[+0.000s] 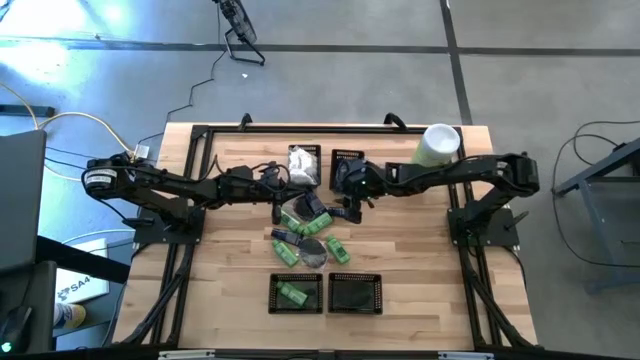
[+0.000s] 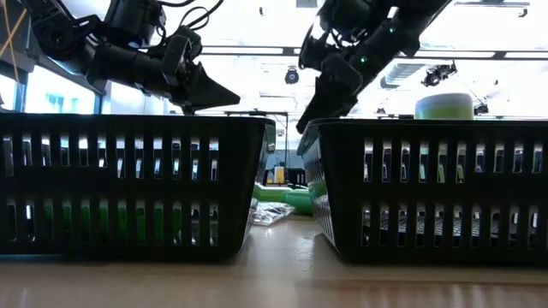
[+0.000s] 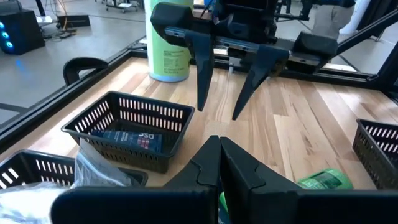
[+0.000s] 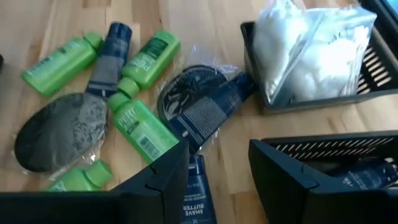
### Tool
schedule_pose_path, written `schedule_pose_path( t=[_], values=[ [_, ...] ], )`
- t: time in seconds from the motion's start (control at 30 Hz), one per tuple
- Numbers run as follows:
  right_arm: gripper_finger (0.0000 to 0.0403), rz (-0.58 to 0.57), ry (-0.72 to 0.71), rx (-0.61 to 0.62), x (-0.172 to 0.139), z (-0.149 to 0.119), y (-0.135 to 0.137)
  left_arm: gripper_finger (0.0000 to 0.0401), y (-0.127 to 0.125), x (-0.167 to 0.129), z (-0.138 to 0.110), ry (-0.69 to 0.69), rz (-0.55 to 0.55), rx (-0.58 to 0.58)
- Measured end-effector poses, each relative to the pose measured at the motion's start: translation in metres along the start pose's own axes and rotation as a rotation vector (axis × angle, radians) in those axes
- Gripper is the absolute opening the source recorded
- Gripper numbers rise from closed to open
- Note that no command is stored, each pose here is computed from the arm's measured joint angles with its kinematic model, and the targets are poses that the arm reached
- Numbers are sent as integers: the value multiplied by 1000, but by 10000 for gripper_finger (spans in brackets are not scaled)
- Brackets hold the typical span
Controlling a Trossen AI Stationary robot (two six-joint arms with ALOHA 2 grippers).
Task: Pick & Place Travel size toiletries
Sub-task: Put the blue shave cream into the top right black bin
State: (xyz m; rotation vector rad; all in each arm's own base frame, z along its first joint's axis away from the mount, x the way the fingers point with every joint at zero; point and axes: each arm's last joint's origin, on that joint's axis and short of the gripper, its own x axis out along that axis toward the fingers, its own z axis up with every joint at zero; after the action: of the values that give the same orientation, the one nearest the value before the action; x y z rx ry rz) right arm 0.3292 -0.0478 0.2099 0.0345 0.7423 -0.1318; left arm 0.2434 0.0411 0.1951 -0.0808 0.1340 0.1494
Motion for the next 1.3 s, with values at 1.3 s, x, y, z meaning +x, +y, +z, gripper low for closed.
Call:
schedule_pose_path(
  t=[1.3],
  values=[
    [260, -9, 201, -23, 5, -30, -3, 6, 0, 0, 1, -9, 18, -16]
  ],
)
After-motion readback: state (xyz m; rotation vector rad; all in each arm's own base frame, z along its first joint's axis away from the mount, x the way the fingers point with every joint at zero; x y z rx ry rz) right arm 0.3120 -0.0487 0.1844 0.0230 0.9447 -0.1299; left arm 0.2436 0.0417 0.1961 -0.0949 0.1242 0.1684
